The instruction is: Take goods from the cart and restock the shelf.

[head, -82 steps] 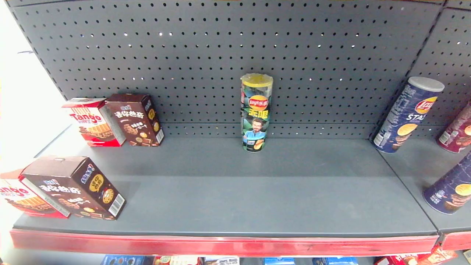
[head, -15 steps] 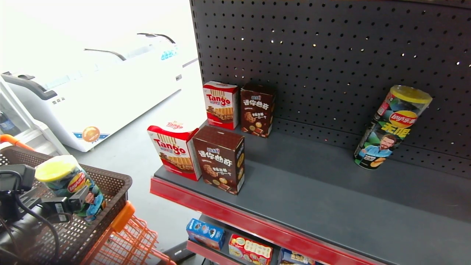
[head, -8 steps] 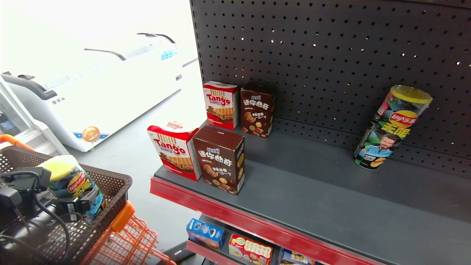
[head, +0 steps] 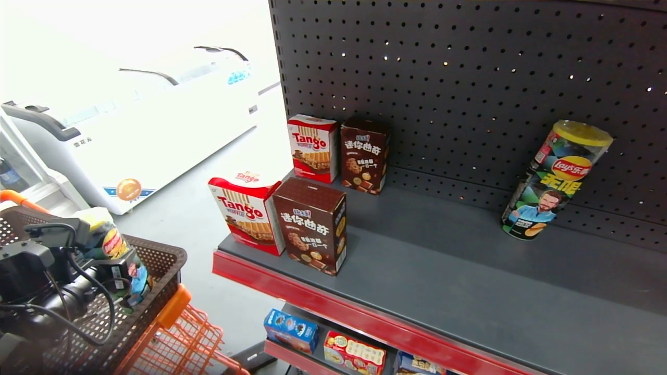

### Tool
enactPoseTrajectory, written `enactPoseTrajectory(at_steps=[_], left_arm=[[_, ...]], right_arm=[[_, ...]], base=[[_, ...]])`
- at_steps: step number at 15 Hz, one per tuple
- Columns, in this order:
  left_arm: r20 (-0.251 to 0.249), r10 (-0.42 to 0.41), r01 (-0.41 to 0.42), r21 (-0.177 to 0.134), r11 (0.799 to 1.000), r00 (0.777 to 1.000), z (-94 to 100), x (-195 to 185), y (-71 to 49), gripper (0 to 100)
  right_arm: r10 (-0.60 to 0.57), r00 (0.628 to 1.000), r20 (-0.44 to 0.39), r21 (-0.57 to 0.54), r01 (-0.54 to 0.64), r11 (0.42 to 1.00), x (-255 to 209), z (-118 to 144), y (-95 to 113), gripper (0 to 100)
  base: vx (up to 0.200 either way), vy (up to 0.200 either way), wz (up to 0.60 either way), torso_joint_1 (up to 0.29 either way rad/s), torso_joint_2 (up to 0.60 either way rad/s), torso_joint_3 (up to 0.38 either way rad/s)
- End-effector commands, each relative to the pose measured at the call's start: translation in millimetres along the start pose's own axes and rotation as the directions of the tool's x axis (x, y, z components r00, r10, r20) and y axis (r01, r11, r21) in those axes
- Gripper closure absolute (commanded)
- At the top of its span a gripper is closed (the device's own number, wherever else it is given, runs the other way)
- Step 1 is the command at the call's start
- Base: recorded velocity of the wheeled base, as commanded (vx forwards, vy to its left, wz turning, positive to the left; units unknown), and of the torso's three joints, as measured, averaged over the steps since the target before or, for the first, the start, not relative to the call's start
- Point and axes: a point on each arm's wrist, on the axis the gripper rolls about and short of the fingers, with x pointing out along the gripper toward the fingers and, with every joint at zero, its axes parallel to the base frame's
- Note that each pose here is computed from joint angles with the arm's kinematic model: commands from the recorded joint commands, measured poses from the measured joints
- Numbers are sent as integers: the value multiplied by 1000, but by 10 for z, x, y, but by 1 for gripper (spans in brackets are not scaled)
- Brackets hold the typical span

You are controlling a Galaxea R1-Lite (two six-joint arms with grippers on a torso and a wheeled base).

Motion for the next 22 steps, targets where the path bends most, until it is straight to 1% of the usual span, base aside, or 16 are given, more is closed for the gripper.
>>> enactPoseTrajectory(at_steps=[1, 4, 5, 6, 7, 9, 10, 11, 12, 13, 14, 17, 19, 20, 21, 22], left_arm=[[-2, -11, 12, 5, 1000, 1000, -5, 25, -31, 100], [41, -37, 36, 11, 999, 998, 104, -5, -103, 100], [96, -46, 44, 20, 999, 994, 237, -72, -130, 100], [119, -47, 44, 22, 999, 992, 296, -95, -131, 100], [161, -45, 42, 25, 999, 986, 445, -163, -111, 100], [208, -44, 39, 31, 999, 977, 743, -259, -74, 100], [208, -44, 39, 31, 999, 977, 743, -259, -74, 100], [242, -100, 92, 46, 995, 965, 956, -422, -69, 100], [286, -123, 111, 58, 992, 950, 1078, -527, -63, 100], [302, -136, 123, 64, 990, 944, 1119, -585, -94, 100], [317, -168, 153, 71, 986, 933, 1161, -690, -172, 100], [283, -217, 203, 79, 976, 934, 1170, -889, -285, 100], [282, -350, 335, 100, 937, 893, 1144, -1137, -521, 100], [285, -382, 367, 108, 924, 879, 1169, -1195, -577, 100], [280, -423, 406, 118, 906, 862, 1191, -1248, -631, 100], [280, -468, 454, 118, 883, 838, 1189, -1336, -689, 100]], right_arm=[[-1, 1000, 0, 0, 1, 1000, 0, 1, 0, 0], [0, 1000, 0, 0, 0, 1000, 0, 1, 0, 0], [0, 1000, 0, 0, 0, 1000, 0, 1, 0, 0], [0, 1000, 0, 0, 0, 1000, 0, 1, 0, 0], [0, 1000, 0, 0, 0, 1000, 0, 1, 0, 0], [0, 1000, 0, 0, 0, 1000, 0, 1, 0, 0], [0, 1000, 0, 0, 0, 1000, 0, 1, 0, 0], [0, 1000, 0, 0, 0, 1000, 0, 1, 0, 0], [-1, 1000, 0, 0, 1, 1000, 0, 1, 0, 0], [-1, 1000, 0, 0, 1, 1000, 0, 1, 0, 0], [0, 1000, 0, 0, 0, 1000, 0, 1, 0, 0], [0, 1000, 0, 0, 0, 1000, 0, 1, 0, 0], [0, 1000, 0, 0, 0, 1000, 0, 1, 0, 0], [0, 1000, 0, 0, 0, 1000, 0, 1, 0, 0], [0, 1000, 0, 0, 0, 1000, 0, 1, 0, 0], [-1, 1000, 0, 0, 1, 1000, 0, 1, 0, 0]], base=[[0, 0, 0, 0, 0, 0], [0, 0, 0, 0, 0, 0], [0, 0, 0, 0, 0, 0], [0, 0, 0, 0, 0, 0], [0, 0, 0, 0, 0, 0], [0, 0, 0, 0, 0, 0], [0, 0, 0, 0, 0, 0], [0, 0, 0, 0, 0, 0], [0, 0, 0, 0, 0, 0], [0, 0, 0, 0, 0, 0], [0, 0, 0, 0, 0, 0], [0, 0, 0, 0, 0, 0], [0, 0, 0, 0, 0, 0], [0, 0, 0, 0, 0, 0], [0, 0, 0, 0, 0, 0], [0, 0, 0, 0, 0, 0]])
